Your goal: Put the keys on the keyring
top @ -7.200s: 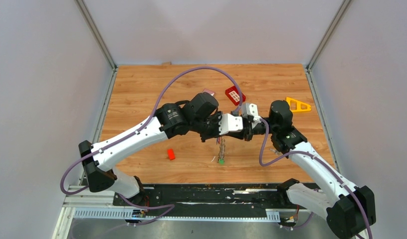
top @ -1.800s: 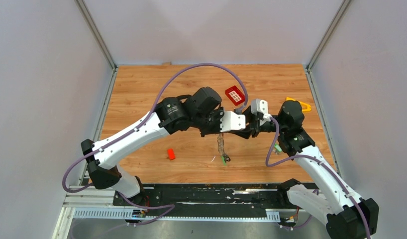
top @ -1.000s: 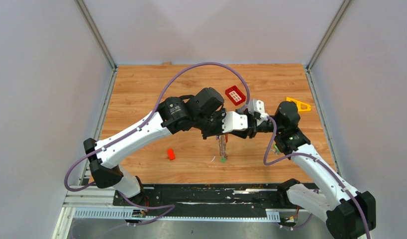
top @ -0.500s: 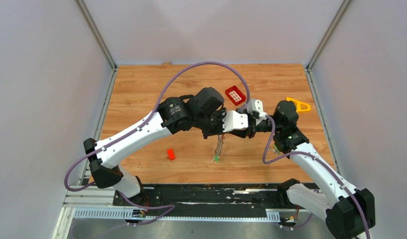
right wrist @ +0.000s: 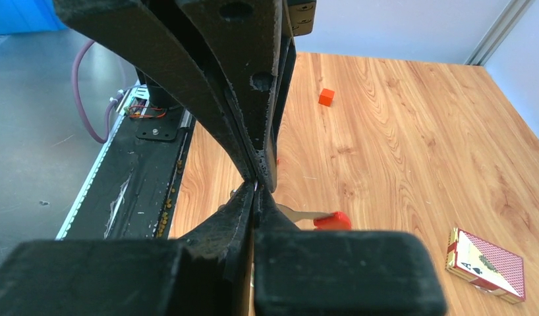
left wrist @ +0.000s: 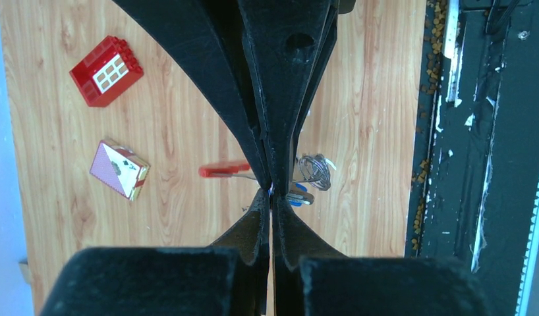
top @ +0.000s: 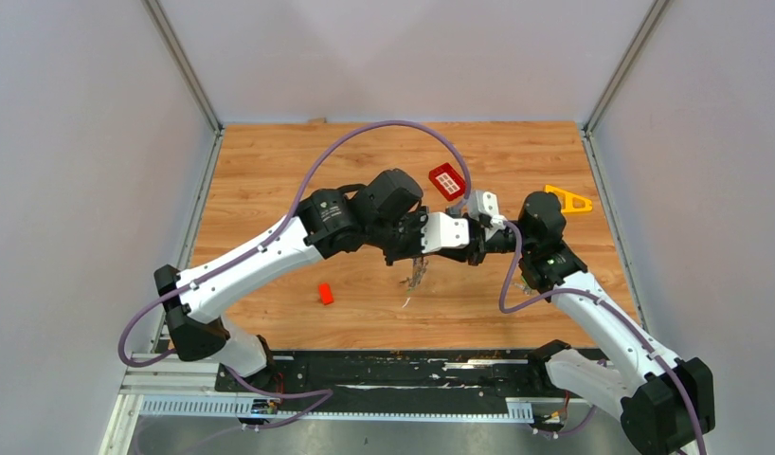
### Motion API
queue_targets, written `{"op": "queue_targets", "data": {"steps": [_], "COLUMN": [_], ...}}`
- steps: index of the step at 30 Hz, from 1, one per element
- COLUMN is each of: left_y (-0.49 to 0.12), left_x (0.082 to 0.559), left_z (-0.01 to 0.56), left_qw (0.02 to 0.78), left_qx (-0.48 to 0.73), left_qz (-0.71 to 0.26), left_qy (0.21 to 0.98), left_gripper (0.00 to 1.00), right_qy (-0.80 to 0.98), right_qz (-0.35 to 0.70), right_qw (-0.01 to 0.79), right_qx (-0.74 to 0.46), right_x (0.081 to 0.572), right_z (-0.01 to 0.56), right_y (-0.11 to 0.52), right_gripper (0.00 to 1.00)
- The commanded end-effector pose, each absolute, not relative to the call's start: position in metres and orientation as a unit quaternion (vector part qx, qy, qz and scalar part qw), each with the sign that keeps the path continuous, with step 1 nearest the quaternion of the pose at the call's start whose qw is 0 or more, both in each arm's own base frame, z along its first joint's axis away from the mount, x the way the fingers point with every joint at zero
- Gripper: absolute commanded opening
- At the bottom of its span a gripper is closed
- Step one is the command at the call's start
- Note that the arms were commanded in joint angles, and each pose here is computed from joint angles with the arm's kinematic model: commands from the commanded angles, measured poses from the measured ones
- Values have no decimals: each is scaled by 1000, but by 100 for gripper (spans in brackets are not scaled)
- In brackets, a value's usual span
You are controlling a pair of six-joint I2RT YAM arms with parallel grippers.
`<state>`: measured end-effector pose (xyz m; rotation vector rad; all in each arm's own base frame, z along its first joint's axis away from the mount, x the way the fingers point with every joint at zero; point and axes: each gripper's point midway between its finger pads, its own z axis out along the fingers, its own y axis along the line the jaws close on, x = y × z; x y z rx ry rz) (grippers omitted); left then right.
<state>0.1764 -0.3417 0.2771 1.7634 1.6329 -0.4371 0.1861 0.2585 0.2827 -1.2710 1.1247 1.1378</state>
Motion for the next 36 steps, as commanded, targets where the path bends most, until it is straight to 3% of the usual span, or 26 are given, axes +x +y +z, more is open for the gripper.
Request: {"op": "queue_targets", "data": {"steps": [1,7,10,15,26,36], "left_y": [-335,-320,-318,-326,-342,-345], "left_x": [175,179,177,175,178,176], "left_z": [300,309,309,309,293,281], "left_qw": [379,404,410,416,391,372], "left_qx": [668,652,648,636,635,640], "left_qz": [-202,-250,-267,-296,-315,-324], "left_qy": [608,591,584,579,587,589], "left_gripper": [3,33,38,39,30,0], "right_qy": [455,444,441,442,439,441], "right_qz": [456,466,472,474,477,476], "right_qw": [546,555,555,554,552,553], "right_qx": [-536,-527,-525,-523,-524,-523], "right_x": [188,183,181,182,179,180], "right_z": [297,318,324,324,325,324], "right_y": [256,252,251,251,251,251], "right_gripper": [0,0,0,0,0,0]}}
